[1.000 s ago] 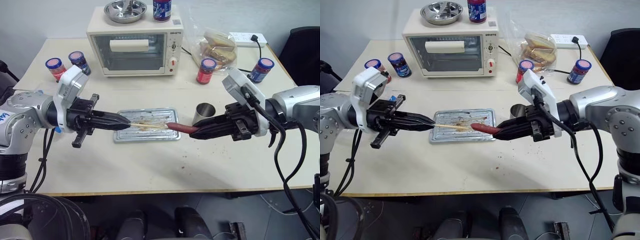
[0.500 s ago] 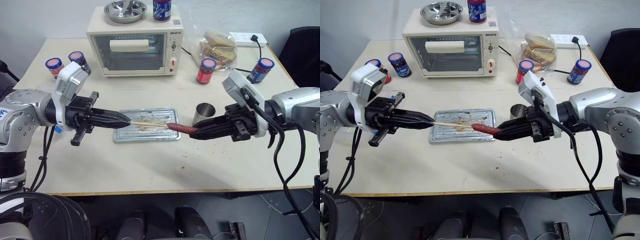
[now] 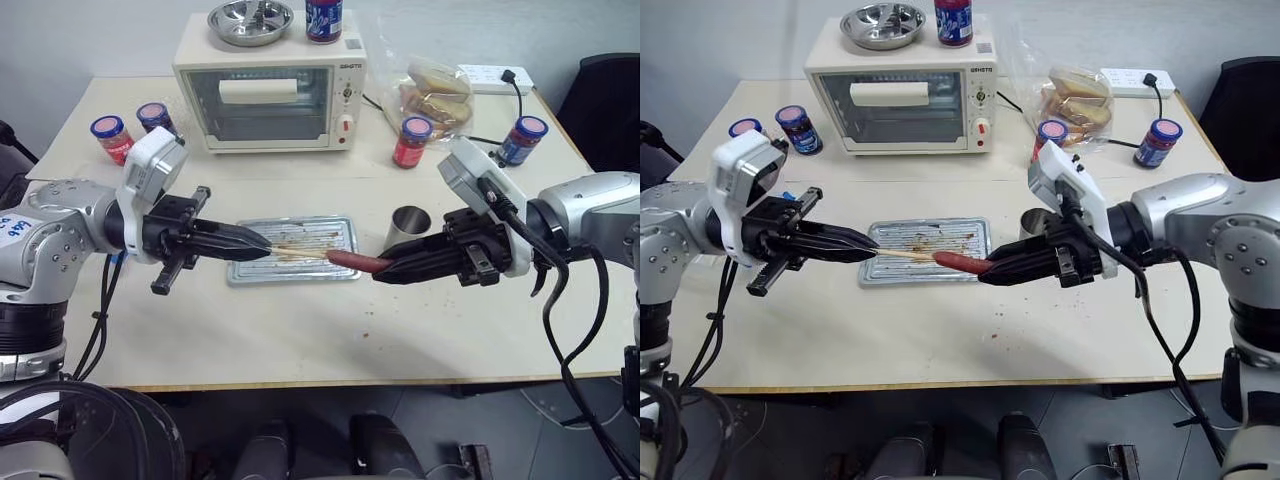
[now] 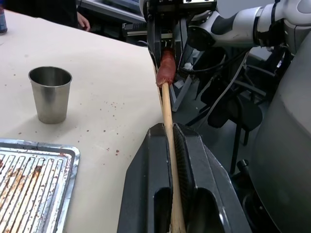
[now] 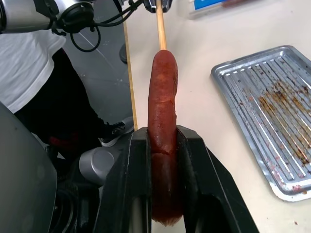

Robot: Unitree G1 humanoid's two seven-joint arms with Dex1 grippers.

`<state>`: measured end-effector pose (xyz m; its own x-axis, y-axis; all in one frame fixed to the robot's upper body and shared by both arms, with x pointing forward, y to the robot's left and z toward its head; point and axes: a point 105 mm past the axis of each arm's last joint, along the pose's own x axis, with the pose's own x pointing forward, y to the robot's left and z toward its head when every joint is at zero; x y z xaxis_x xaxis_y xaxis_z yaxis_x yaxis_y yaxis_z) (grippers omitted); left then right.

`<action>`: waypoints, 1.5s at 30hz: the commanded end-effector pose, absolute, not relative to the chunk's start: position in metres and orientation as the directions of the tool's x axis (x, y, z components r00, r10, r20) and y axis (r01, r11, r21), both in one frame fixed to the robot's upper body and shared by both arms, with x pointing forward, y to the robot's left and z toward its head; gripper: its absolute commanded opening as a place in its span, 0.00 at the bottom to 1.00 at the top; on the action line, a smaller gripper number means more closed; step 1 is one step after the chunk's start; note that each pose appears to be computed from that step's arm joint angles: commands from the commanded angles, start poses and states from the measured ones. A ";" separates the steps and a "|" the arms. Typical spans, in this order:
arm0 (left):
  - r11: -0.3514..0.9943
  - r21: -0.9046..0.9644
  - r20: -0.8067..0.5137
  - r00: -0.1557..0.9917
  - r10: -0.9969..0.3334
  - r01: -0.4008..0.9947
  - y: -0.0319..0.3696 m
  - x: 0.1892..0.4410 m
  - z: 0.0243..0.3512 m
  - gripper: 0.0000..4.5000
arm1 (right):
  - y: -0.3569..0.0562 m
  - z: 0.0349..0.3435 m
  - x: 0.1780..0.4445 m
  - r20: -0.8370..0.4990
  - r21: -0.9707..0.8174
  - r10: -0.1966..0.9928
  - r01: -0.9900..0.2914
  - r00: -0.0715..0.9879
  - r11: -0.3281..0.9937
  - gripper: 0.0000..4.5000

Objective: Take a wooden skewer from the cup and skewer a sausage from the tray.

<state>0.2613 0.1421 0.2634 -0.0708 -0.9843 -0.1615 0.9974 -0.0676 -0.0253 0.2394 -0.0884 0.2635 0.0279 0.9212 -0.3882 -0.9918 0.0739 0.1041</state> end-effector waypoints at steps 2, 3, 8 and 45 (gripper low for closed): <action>-0.122 0.012 -0.184 -0.117 -0.976 0.993 0.129 0.257 0.264 0.00 | -0.076 0.273 0.231 -0.377 0.048 0.926 -0.999 -0.019 0.000 0.09; -0.124 0.012 -0.187 -0.120 -0.975 0.992 0.129 0.257 0.263 0.00 | -0.075 0.272 0.231 -0.381 0.047 0.924 -0.999 -0.022 -0.004 0.09; -0.107 0.009 -0.201 -0.103 -0.974 0.994 0.133 0.259 0.261 0.00 | -0.076 0.271 0.233 -0.390 0.041 0.920 -0.999 -0.020 -0.004 0.16; 0.998 0.019 0.115 0.991 0.061 -0.063 0.394 0.282 0.223 0.00 | -0.053 0.306 0.272 -0.184 -0.131 0.976 -0.987 0.120 0.096 0.98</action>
<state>0.2776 0.3890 0.2168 0.9954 0.0153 0.0946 -0.0138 0.9998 -0.0159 0.2767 -0.0552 0.2900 0.1235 0.9658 -0.2280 -0.9911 0.1085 -0.0775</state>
